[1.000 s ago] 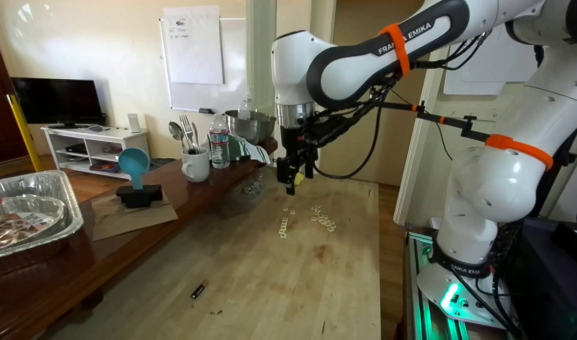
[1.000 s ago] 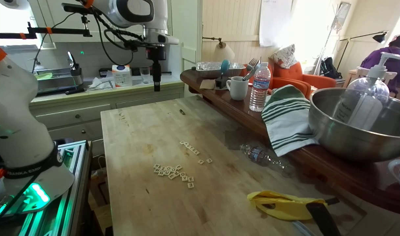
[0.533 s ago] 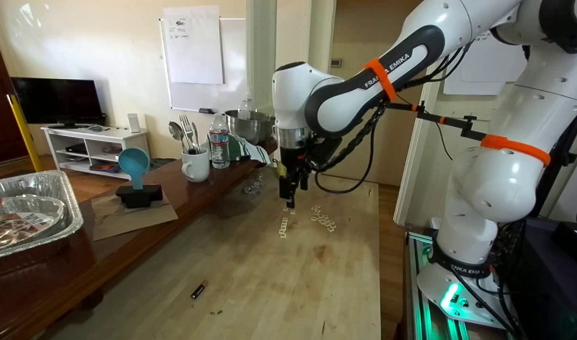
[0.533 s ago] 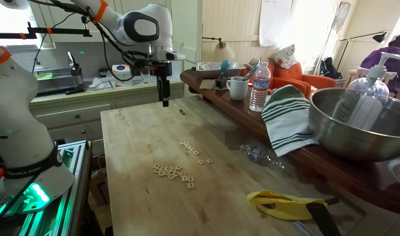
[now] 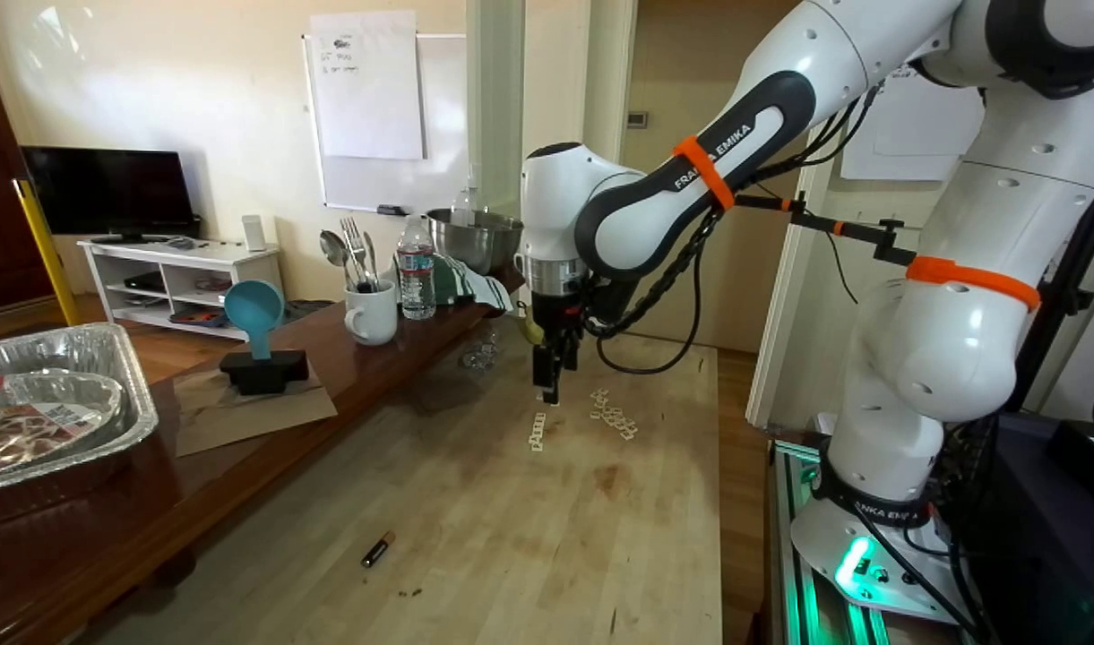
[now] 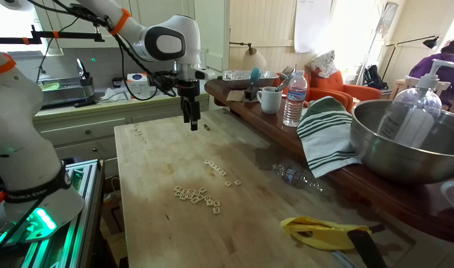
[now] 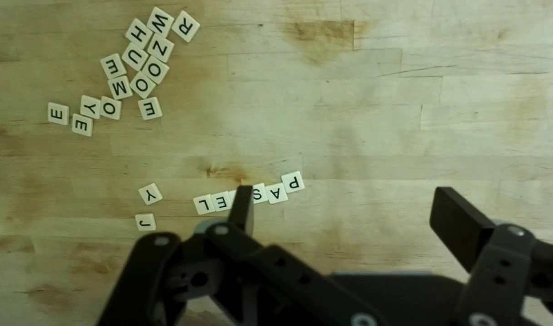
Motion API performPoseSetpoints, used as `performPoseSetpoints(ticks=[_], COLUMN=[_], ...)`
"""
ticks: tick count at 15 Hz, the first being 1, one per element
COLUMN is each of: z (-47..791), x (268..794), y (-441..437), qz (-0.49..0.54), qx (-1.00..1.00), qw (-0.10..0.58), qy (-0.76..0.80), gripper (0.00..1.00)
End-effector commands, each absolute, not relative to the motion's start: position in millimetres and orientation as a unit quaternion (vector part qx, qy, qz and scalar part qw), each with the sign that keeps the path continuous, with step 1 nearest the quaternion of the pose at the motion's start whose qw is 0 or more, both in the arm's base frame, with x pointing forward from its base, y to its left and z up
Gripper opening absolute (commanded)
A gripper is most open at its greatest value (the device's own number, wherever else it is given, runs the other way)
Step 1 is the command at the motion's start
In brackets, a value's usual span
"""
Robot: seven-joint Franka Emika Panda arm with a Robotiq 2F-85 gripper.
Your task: Replace the letter P with W and remove the letter L from the pile of letters on the left to spell the word WASTE
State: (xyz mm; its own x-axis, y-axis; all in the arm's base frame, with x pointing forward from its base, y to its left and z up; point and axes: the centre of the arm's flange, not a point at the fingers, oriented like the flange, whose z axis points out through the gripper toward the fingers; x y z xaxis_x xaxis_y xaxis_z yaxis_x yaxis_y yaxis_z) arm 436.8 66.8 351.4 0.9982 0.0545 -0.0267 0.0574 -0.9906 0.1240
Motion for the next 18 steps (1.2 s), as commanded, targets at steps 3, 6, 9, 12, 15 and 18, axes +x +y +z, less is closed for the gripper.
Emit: performPoseSetpoints(ticks=[3, 6, 9, 12, 15, 18], z=[317.0, 281.3, 255.7, 241.8, 230.8, 222.7], x=[437.9, 433.5, 433.9, 438.4, 445.2, 449.4], y=[62.3, 53.0, 45.4, 39.0, 34.5, 31.2], qz=[-0.019, -0.021, -0.011, 0.011, 0.028, 0.041], qx=[0.995, 0.994, 0.993, 0.993, 0.992, 0.992], qw=[0.079, 0.074, 0.056, 0.043, 0.039, 0.036], qy=[0.053, 0.078, 0.1, 0.107, 0.113, 0.118], gripper=[1.0, 0.97, 0.7, 0.45, 0.23, 0.02])
